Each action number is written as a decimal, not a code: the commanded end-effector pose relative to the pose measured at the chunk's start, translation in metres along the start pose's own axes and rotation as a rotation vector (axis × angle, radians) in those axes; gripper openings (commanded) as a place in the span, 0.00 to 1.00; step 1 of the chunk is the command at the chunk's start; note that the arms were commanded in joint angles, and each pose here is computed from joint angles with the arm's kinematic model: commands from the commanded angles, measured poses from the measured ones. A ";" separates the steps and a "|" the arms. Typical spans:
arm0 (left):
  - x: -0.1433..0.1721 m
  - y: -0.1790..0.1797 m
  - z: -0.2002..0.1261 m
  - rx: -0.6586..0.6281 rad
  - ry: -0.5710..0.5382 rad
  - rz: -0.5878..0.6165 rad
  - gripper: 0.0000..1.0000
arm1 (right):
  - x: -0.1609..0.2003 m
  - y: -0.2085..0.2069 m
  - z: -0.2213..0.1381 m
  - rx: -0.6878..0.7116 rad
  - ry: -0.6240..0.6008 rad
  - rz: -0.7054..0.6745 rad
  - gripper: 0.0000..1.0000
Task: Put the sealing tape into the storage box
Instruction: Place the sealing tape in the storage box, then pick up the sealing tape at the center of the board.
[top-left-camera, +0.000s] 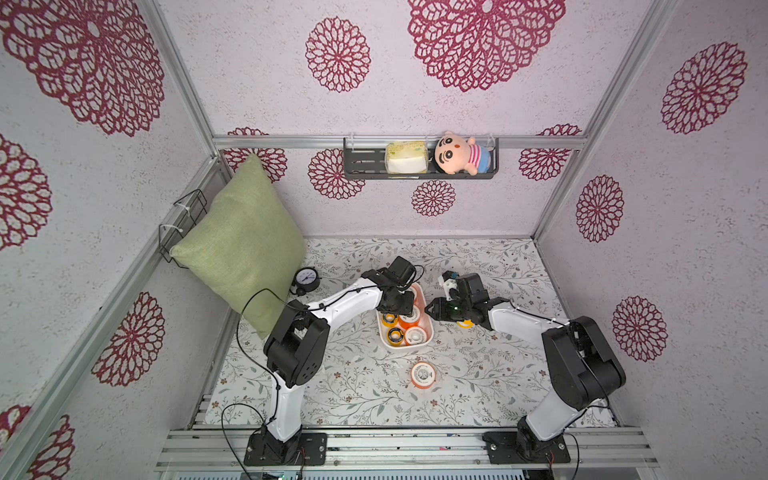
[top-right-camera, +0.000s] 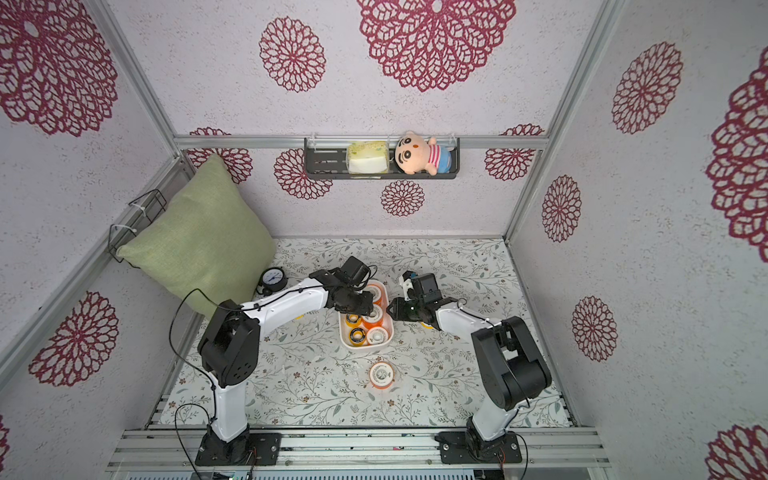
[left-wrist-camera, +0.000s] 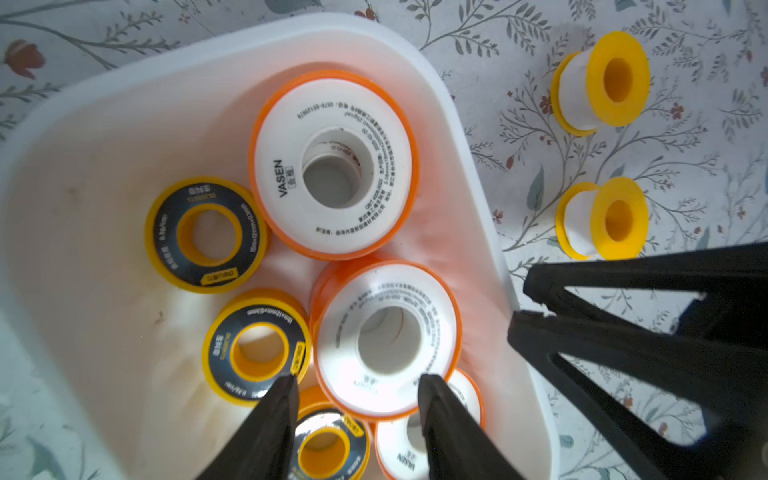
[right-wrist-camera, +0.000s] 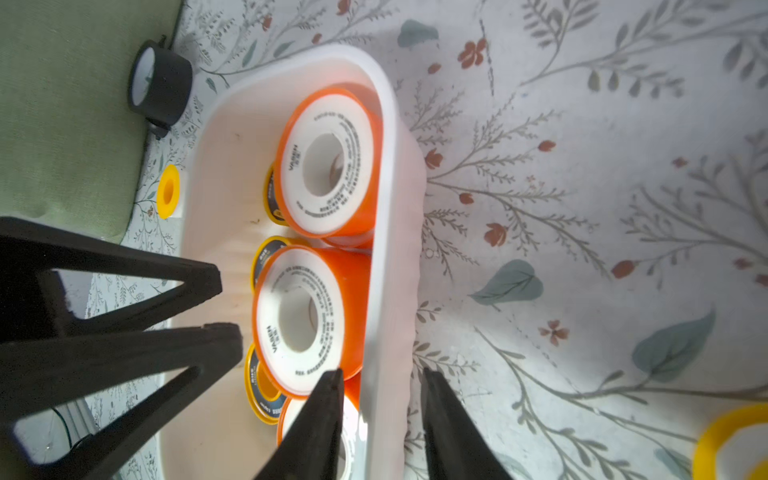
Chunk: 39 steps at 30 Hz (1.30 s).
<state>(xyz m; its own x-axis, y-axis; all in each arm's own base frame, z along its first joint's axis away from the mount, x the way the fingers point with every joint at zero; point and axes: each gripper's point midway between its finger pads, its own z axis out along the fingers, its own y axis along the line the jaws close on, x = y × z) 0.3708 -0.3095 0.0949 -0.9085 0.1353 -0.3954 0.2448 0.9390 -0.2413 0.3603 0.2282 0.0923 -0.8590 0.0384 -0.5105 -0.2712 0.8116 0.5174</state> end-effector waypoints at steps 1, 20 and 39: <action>-0.018 -0.004 -0.037 0.043 -0.114 0.001 0.54 | -0.028 0.015 -0.030 0.011 -0.100 -0.076 0.39; 0.011 0.100 -0.117 -0.039 -0.395 -0.219 0.53 | 0.073 0.066 -0.077 -0.040 -0.008 -0.330 0.41; 0.027 0.113 -0.122 -0.059 -0.405 -0.255 0.53 | 0.178 0.084 -0.044 -0.044 0.240 -0.457 0.53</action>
<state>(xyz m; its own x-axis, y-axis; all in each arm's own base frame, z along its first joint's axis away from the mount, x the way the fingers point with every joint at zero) 0.3313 -0.1639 0.1559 -0.7526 -0.2025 -0.6265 0.0038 0.9502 -0.3117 0.1606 0.2761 0.0747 -0.7218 -0.4633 -0.5142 -0.6671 0.6637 0.3384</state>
